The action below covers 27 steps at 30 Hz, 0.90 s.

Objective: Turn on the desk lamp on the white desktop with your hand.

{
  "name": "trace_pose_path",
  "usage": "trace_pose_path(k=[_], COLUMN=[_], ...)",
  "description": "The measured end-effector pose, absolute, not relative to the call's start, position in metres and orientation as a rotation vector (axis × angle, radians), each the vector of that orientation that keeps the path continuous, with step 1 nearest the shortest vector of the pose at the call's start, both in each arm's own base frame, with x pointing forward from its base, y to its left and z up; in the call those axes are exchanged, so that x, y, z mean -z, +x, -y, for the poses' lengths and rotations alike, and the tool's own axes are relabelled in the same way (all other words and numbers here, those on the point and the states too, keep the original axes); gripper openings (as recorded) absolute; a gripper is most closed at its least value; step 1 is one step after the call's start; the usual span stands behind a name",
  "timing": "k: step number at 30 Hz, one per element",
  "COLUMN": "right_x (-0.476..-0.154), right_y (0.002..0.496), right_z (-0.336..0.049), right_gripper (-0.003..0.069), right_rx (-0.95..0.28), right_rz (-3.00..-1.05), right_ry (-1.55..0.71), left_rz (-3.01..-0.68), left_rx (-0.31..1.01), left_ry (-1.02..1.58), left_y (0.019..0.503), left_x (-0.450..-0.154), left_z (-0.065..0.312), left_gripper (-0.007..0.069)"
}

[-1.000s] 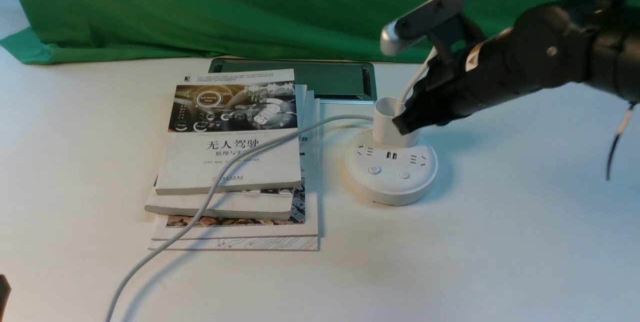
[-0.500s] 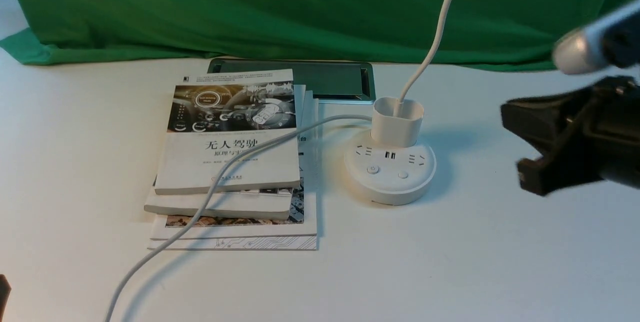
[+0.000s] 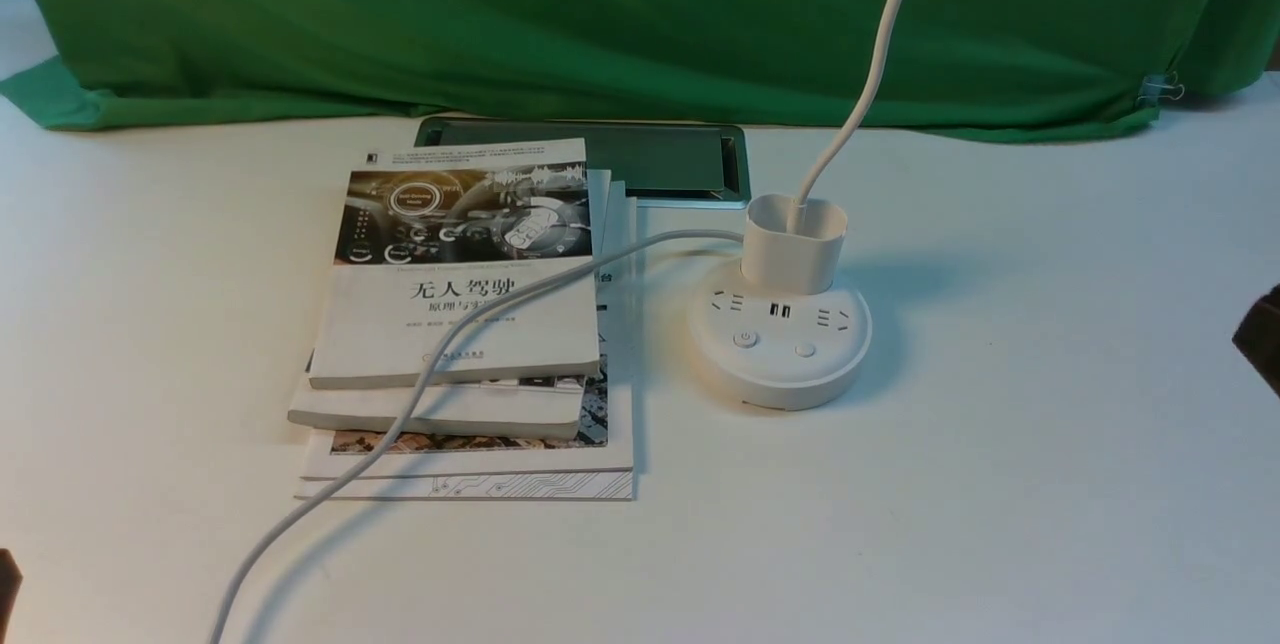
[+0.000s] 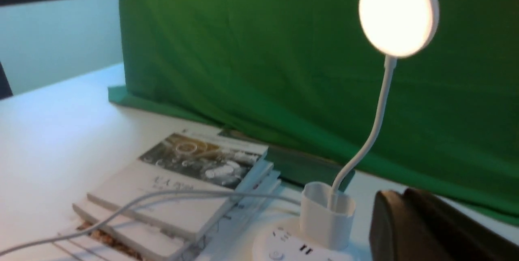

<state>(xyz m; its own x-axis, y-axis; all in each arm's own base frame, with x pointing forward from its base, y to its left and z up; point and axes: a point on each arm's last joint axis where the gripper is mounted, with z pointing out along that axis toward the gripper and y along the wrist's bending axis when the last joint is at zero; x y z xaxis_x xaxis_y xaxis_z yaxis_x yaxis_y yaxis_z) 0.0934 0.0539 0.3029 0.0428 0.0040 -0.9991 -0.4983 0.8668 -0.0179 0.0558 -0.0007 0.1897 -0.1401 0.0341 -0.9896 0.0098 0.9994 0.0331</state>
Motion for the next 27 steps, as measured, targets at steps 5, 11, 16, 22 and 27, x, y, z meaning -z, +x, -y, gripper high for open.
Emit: trace_pose_path(k=[5,11,16,22,27], right_x=[-0.266,-0.234,-0.225,-0.213,-0.202], right_y=[0.083,0.072,0.065,0.062,0.057], right_z=[-0.044,-0.027,-0.013,-0.001,0.003], right_gripper=[0.0108,0.0129,0.0141,0.0149,0.0171], right_rx=[-0.426,-0.352,-0.222,-0.072,-0.017], right_rz=[-1.39,-1.369,-1.379,-1.478,-1.575], right_ry=[-0.325,-0.218,-0.081,0.035,0.088], left_rz=[-1.711,-1.711,-1.711,-1.711,-1.711], left_rx=[-0.021,-0.021,-0.021,-0.021,-0.021], left_ry=[0.033,0.033,0.033,0.033,0.033], left_y=[0.056,0.056,0.056,0.056,0.056], left_x=[-0.19,-0.19,-0.19,-0.19,-0.19], left_z=[0.001,0.001,0.001,0.001,0.001], left_gripper=[0.0021,0.0021,0.0021,0.0021,0.0021])
